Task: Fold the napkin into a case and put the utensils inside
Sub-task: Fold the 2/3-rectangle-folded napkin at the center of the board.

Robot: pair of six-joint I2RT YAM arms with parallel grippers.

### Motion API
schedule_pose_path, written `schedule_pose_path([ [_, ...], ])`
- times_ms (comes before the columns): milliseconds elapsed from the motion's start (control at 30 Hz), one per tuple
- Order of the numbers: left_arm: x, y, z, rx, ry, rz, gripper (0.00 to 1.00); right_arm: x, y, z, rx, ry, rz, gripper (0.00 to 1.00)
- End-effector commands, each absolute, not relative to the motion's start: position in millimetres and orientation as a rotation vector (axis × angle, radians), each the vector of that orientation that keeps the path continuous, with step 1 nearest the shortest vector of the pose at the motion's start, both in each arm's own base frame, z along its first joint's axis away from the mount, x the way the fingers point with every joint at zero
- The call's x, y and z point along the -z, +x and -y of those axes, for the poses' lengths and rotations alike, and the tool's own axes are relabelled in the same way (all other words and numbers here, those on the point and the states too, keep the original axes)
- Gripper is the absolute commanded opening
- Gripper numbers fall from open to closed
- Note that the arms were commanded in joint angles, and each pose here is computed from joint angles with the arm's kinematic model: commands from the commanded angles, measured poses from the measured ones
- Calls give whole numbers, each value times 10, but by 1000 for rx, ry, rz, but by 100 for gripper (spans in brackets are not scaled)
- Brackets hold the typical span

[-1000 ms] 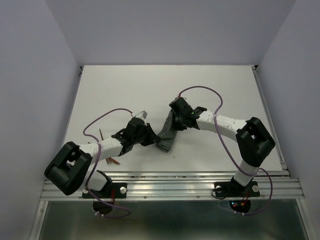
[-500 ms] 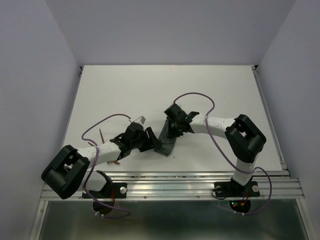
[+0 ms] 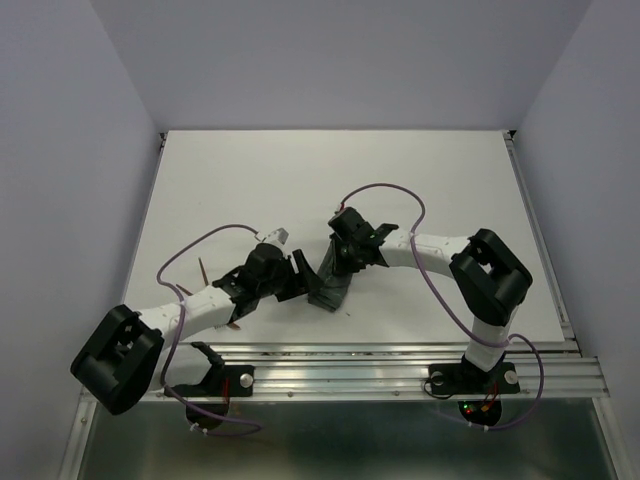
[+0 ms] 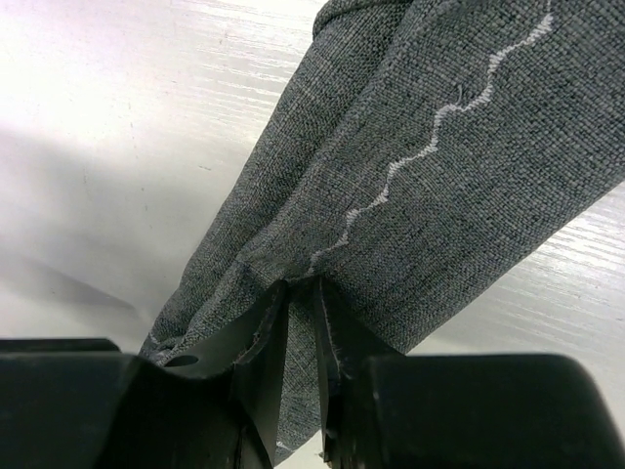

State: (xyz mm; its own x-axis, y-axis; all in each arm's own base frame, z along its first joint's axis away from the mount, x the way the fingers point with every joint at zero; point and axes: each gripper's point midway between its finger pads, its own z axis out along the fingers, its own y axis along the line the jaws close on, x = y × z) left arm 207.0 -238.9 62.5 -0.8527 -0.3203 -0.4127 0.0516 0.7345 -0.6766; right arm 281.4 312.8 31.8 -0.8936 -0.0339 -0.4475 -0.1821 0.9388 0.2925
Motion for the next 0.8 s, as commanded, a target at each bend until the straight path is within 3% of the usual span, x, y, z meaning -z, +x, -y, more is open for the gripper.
schedule_pose_path([
  [0,-665,2246,2485,944,-189,-2397,77,-514,2829,-3221,-533,-206,-2578,23],
  [467,-692,2430,2621,980,-217,-2347,69,-528,2767,-3181,-543,-238,-2576,23],
  [567,-748,2440,2637,1004,-214,-2320,74,-534,2766,-3184,-545,-239,-2575,23],
  [600,-745,2445,2635,1002,-218,-2319,83,-540,2768,-3183,-545,-238,-2573,23],
  [767,-694,2492,2643,977,-258,-2339,84,-553,2766,-3176,-545,-239,-2570,23],
])
